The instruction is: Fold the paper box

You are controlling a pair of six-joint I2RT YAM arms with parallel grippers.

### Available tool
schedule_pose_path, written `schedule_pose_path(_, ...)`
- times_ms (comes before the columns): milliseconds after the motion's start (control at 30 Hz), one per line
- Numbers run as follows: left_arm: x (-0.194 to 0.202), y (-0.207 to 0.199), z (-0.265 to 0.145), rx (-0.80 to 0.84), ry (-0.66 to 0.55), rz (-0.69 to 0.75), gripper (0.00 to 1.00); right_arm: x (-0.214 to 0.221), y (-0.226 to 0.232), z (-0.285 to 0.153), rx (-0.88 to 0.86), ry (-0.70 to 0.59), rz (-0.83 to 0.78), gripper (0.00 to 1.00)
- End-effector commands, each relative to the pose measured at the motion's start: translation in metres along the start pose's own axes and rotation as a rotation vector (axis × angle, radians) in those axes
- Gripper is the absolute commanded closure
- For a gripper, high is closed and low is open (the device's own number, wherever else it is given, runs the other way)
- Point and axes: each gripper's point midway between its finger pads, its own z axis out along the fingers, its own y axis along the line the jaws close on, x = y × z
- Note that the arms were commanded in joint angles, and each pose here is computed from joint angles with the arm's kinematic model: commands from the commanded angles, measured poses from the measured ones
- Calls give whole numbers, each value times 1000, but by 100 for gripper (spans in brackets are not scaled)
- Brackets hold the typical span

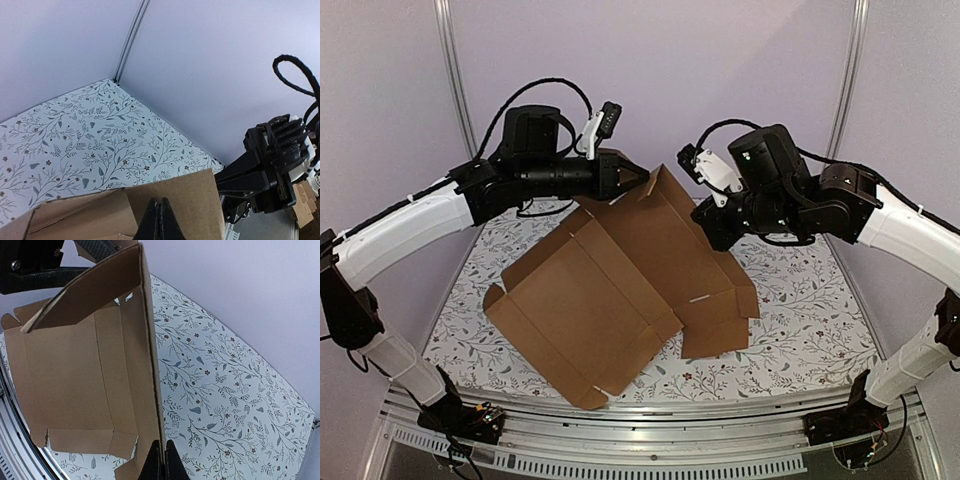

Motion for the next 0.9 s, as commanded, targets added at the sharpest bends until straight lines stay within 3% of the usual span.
schedule_pose_path(0, 9, -17, 6, 61, 27, -10, 100, -18, -3, 0, 36, -70, 67, 100)
schedule_pose_path(400, 24, -24, 10, 70, 50, -24, 100, -21, 3, 3, 2, -83, 95, 100)
schedule_pose_path(867, 7, -11, 12, -3, -6, -12, 98, -14, 3, -12, -21, -93, 95, 100)
